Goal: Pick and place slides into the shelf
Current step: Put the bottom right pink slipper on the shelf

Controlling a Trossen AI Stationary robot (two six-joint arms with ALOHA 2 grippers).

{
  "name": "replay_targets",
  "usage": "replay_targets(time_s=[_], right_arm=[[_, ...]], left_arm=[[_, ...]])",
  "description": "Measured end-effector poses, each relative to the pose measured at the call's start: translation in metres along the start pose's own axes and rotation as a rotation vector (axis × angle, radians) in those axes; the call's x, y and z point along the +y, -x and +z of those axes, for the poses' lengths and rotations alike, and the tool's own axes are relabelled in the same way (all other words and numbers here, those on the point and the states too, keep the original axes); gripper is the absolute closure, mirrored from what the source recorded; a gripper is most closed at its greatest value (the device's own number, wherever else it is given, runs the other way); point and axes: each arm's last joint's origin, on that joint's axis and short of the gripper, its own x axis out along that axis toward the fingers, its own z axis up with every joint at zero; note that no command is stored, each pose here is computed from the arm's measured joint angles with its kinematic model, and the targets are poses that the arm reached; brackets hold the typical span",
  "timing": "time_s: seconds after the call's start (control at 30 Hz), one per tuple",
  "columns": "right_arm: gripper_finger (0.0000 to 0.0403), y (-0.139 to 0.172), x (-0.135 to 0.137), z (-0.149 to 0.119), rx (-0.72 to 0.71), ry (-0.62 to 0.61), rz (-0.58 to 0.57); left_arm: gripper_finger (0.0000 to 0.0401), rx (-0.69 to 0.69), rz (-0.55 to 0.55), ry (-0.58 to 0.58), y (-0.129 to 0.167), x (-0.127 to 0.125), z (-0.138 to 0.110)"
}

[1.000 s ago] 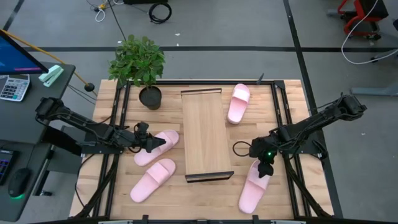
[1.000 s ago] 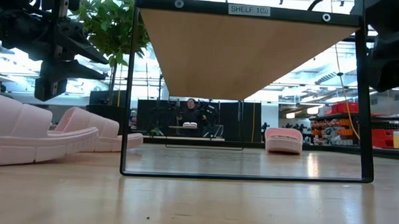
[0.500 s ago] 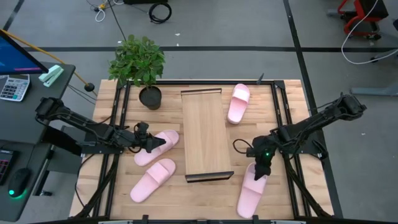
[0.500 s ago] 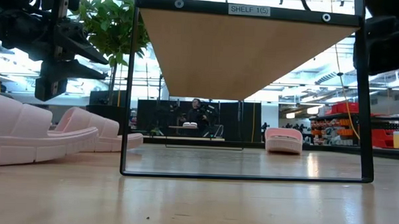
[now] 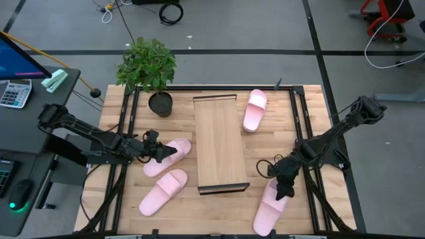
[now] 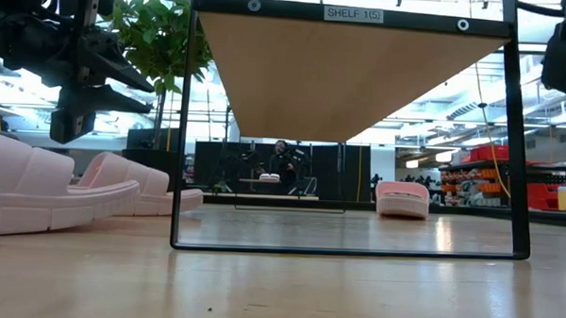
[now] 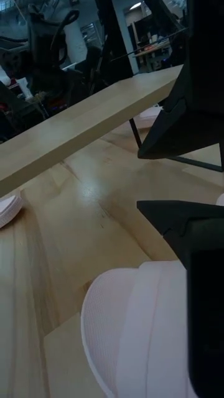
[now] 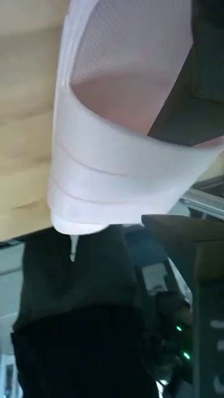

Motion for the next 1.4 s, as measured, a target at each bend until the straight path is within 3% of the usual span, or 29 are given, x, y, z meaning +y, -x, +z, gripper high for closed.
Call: replay_targets(time_s=[0.17, 0.37, 0.83, 1.1, 1.4], right_arm=[[0.0268, -0.002, 0.001, -0.002, -0.040, 0.014, -0.016], [0.0385, -0.002, 0.002, -0.003, -0.050, 0.047, -0.020], [0.0395, 0.007, 0.007, -0.009, 0.043, 0.008, -0.012], [0.0396, 0.046, 0.012, -0.023, 0.007, -0.017, -0.248], [0.0396, 0.105, 0.023, -0.033, -0.278, -0.057, -0.570]], left_arm=[[0.0282, -0.001, 0.000, -0.020, 0.000, 0.000, 0.000], [0.0282, -0.001, 0.000, -0.020, 0.000, 0.000, 0.000], [0.0289, -0.001, 0.000, -0.023, 0.000, 0.000, 0.000], [0.0290, -0.001, -0.001, -0.023, 0.000, 0.000, 0.000], [0.0290, -0.001, -0.001, -0.023, 0.000, 0.000, 0.000]])
